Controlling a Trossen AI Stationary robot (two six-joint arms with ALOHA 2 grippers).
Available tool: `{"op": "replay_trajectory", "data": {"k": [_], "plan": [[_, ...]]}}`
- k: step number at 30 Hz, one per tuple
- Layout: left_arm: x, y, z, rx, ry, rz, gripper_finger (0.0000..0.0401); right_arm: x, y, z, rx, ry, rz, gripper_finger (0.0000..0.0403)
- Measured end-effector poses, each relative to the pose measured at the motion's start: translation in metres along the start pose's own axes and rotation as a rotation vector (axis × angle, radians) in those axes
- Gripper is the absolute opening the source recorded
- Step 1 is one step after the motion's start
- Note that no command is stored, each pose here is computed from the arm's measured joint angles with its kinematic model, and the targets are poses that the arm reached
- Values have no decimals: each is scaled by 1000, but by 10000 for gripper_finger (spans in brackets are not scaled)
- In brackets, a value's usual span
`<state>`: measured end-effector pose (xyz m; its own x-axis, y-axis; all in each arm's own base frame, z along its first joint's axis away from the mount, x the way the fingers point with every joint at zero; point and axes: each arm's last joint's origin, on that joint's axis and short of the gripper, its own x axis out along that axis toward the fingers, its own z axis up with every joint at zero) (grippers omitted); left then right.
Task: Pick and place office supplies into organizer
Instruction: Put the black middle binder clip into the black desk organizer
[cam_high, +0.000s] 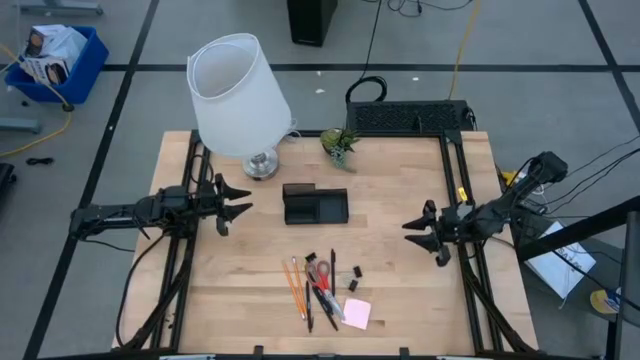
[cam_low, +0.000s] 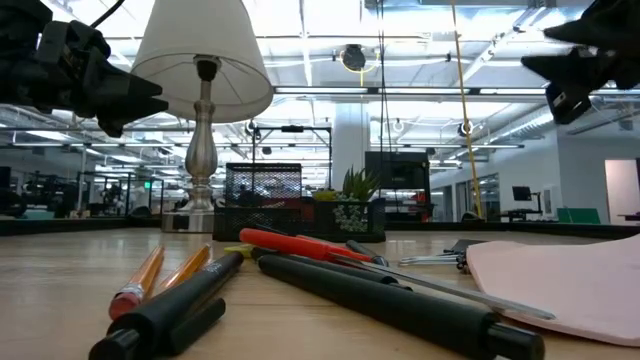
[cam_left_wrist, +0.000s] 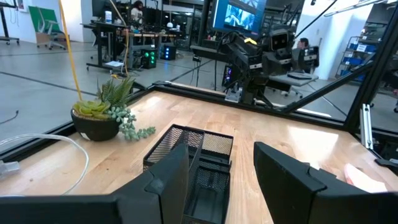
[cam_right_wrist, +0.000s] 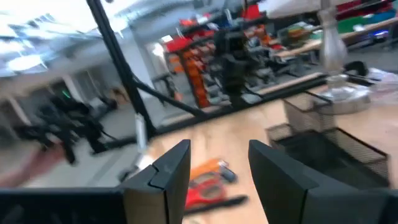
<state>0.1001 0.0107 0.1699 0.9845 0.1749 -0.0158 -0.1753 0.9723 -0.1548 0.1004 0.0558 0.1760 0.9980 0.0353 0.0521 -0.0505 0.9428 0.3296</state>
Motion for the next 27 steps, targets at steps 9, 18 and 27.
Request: {"op": "replay_trajectory", "data": {"k": [9,18,27], "plan": [[0,0,3,23,-29,-1,186,13,8,-9,49,40,47,155],[0,0,3,20,-28,1,186,31,11,-33,-11,162,47,155],[0,0,3,19,-28,2,186,82,32,-44,-324,310,90,155]]}}
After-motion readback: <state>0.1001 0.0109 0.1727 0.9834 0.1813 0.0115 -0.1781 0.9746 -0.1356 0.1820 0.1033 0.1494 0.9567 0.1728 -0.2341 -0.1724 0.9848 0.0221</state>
